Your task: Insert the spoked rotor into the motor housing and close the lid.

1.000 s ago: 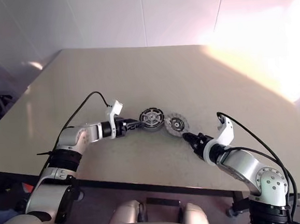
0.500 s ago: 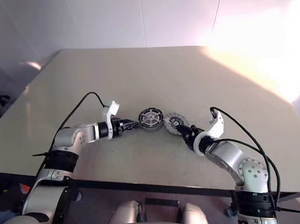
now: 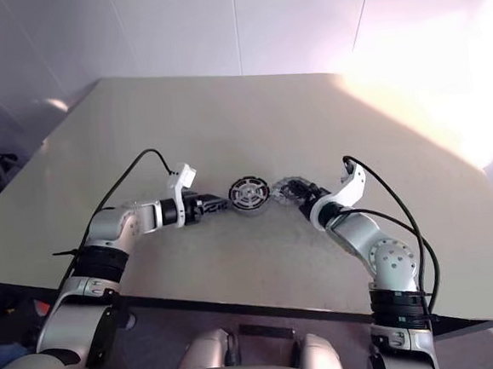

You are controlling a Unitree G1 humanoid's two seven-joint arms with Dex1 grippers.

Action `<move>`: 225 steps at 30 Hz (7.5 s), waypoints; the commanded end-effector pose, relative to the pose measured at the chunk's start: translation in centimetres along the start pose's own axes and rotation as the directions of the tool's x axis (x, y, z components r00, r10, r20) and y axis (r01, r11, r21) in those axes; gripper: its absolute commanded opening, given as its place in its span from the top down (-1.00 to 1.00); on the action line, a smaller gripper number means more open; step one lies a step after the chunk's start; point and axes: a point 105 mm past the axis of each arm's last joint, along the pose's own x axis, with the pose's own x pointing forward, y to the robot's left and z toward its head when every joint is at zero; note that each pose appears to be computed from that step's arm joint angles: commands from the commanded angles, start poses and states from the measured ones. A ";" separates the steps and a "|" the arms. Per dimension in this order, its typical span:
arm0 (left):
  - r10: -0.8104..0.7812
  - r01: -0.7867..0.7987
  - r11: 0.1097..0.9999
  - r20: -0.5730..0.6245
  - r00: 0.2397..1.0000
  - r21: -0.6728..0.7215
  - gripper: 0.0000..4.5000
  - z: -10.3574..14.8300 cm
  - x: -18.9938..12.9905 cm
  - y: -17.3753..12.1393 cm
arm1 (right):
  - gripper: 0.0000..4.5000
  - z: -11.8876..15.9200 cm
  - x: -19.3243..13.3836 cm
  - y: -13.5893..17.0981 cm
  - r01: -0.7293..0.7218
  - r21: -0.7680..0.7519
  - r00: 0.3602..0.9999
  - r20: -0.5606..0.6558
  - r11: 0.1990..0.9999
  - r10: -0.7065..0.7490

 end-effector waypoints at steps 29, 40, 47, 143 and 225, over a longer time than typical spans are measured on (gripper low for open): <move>0.056 -0.059 0.998 0.073 0.996 0.038 -0.58 2.0 -1.1 0.8 | 0.88 -2.4 0.1 7.8 -0.374 -0.264 0.924 -0.188 0.889 0.332; 0.065 -0.069 0.997 0.080 0.995 0.038 -0.58 1.9 -1.5 1.0 | -0.02 -2.1 1.6 5.5 -0.252 -0.308 0.964 -0.164 0.917 0.210; 0.067 -0.070 0.997 0.076 0.995 0.041 -0.58 1.9 -1.6 1.0 | -0.62 -1.9 1.6 5.4 -0.236 -0.348 0.969 -0.150 0.907 0.194; 0.196 -0.203 0.979 0.203 0.959 0.014 -0.58 3.2 -4.3 3.6 | -0.38 -6.6 5.5 5.4 -0.466 -0.881 0.864 -0.432 0.085 0.257; -0.064 0.132 0.961 0.269 0.961 -0.242 0.63 4.4 0.3 -2.2 | -0.38 -6.9 5.3 -1.5 -0.527 -0.842 0.839 -0.537 0.111 -0.087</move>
